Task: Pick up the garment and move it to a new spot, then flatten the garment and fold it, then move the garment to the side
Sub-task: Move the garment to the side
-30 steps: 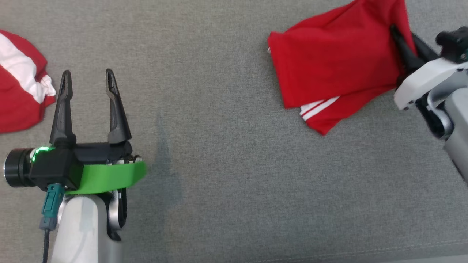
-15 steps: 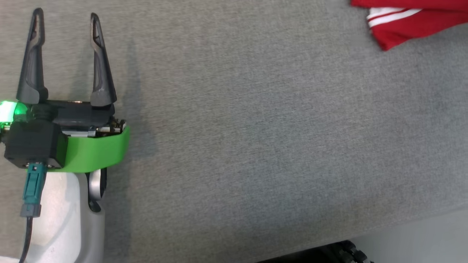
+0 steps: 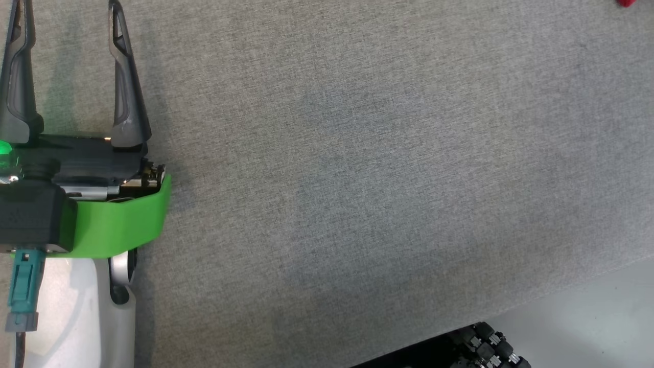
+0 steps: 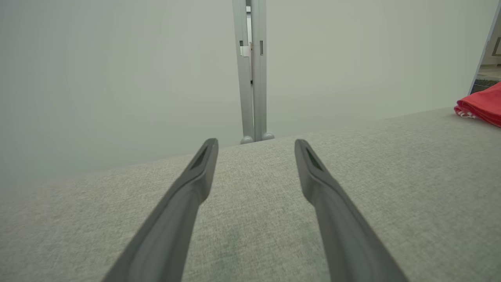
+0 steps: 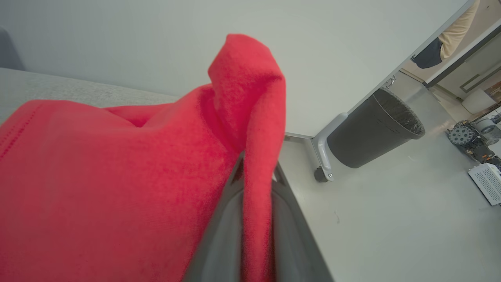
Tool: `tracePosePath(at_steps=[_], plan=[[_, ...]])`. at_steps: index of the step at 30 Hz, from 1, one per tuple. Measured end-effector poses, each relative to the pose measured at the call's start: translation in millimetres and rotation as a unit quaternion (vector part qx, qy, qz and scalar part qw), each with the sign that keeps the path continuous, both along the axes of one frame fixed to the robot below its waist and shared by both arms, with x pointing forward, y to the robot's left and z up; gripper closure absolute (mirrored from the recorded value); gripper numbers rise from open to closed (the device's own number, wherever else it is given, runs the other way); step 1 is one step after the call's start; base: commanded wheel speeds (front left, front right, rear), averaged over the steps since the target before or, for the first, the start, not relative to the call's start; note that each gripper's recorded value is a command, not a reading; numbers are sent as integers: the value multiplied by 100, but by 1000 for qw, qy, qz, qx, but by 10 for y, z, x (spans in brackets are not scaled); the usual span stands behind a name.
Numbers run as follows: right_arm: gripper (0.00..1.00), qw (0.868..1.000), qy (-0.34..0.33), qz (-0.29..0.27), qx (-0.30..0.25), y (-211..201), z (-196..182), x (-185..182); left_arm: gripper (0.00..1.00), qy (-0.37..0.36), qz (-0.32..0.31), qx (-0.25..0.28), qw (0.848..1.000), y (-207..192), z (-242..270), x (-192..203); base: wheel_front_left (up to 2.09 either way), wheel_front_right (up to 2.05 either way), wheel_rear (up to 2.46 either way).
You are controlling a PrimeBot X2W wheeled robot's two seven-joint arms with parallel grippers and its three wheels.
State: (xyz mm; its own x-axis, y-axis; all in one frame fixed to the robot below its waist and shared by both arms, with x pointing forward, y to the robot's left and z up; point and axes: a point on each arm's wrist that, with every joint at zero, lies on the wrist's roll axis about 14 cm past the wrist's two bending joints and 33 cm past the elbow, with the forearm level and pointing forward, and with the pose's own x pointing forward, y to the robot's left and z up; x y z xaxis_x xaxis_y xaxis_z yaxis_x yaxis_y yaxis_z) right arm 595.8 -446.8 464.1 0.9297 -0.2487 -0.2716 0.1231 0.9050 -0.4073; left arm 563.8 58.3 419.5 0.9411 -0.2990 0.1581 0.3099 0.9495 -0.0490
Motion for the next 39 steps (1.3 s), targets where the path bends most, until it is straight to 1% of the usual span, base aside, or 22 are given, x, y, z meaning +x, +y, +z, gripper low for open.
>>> tracePosePath(at_steps=[1,2,3,4,8,13,15,17,22,27,29,32,36,39], plan=[[100,1000,2,-5,1,-11,-15,24,0,0,2,0,1000,12,-1,-1,0,0,0],[84,1000,3,-7,1,-14,-25,40,0,-1,3,1,1000,22,3,-3,0,0,0],[27,1000,3,-7,1,-3,-37,63,0,-1,5,2,1000,38,7,-8,0,0,0],[0,1000,2,-6,0,9,-39,86,0,0,6,4,1000,52,9,-16,0,0,0],[0,1000,-4,-9,-7,10,6,123,0,-1,14,5,1000,98,39,-35,0,0,0],[0,1000,-27,-5,-10,41,205,144,0,10,24,4,1000,170,41,-99,0,0,0],[0,998,-62,14,-4,164,436,218,0,18,34,5,999,235,38,-142,0,0,0],[0,996,-83,31,3,281,560,233,0,23,42,7,999,293,44,-184,0,0,0],[0,987,-125,87,53,826,627,124,0,48,75,9,996,535,73,-372,0,0,0],[0,975,-152,128,96,1328,654,-167,0,58,105,6,993,751,221,-624,0,0,0],[0,970,-170,131,116,1435,720,-293,0,58,110,-1,992,794,302,-706,0,0,0],[0,963,-175,150,139,1708,702,-529,0,62,122,-3,991,888,393,-876,0,0,0],[0,953,-198,159,168,1917,805,-760,0,53,138,-3,989,1029,550,-1060,0,0,0],[0,948,-200,163,187,2065,781,-953,0,50,146,-6,988,1094,639,-1204,0,0,0]])
